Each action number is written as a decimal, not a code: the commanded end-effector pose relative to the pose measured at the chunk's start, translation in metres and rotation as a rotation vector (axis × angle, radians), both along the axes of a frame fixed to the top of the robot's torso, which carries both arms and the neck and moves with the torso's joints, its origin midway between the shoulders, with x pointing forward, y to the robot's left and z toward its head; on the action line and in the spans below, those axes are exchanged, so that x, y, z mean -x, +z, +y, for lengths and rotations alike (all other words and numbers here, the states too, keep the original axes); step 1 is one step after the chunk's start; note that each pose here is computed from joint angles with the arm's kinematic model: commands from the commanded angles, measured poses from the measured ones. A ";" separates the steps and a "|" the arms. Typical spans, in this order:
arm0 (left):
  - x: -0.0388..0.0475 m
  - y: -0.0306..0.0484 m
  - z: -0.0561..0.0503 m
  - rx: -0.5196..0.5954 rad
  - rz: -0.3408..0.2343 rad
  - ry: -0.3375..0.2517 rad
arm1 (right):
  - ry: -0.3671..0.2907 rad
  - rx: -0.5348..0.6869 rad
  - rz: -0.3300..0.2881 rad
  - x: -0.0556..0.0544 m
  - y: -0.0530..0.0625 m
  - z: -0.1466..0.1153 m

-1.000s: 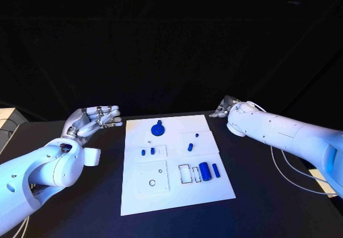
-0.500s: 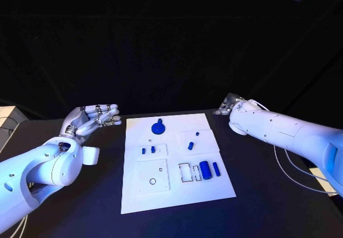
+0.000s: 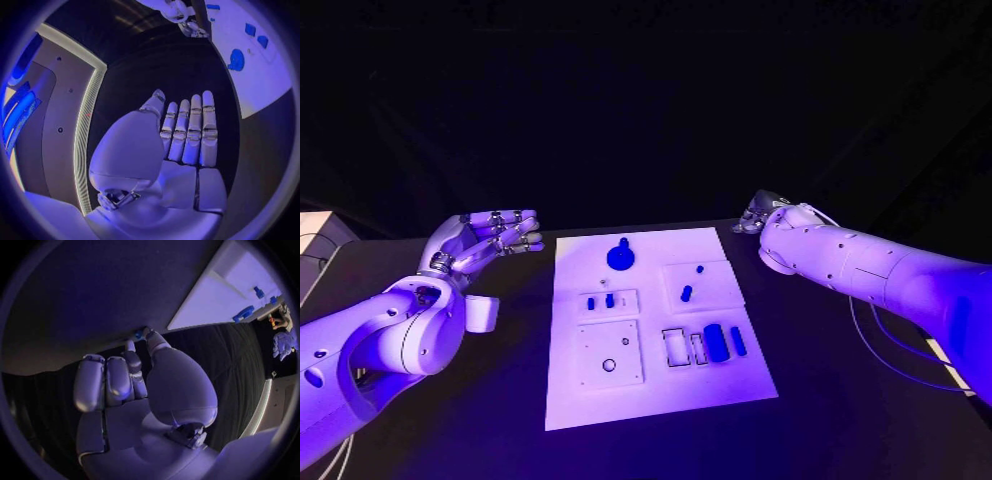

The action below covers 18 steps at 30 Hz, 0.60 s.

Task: Assemble the parts on the task board

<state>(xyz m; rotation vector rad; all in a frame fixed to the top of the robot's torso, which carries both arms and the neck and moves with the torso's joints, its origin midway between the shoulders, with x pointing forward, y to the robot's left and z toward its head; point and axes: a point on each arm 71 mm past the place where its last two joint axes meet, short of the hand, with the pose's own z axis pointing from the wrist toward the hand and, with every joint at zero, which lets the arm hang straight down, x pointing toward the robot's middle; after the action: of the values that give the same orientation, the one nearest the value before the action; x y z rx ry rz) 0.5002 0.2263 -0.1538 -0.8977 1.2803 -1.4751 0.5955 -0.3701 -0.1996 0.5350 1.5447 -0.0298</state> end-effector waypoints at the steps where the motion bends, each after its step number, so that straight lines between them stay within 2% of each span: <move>1: 0.0010 0.0017 -0.002 0.002 -0.011 -0.014 | 0.025 0.009 0.004 0.000 -0.002 0.003; 10: 0.0009 0.0023 -0.002 0.000 -0.013 -0.012 | 0.042 0.005 0.010 0.000 -0.006 0.006; 18: 0.0009 0.0025 0.000 -0.005 -0.012 -0.009 | 0.083 0.001 -0.007 0.002 -0.005 0.009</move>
<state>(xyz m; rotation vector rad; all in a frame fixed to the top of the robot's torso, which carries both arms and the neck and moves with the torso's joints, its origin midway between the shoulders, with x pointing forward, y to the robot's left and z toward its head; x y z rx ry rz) 0.5000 0.2277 -0.1524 -0.8942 1.2785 -1.4732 0.5952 -0.3612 -0.2022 0.4973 1.5505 0.0195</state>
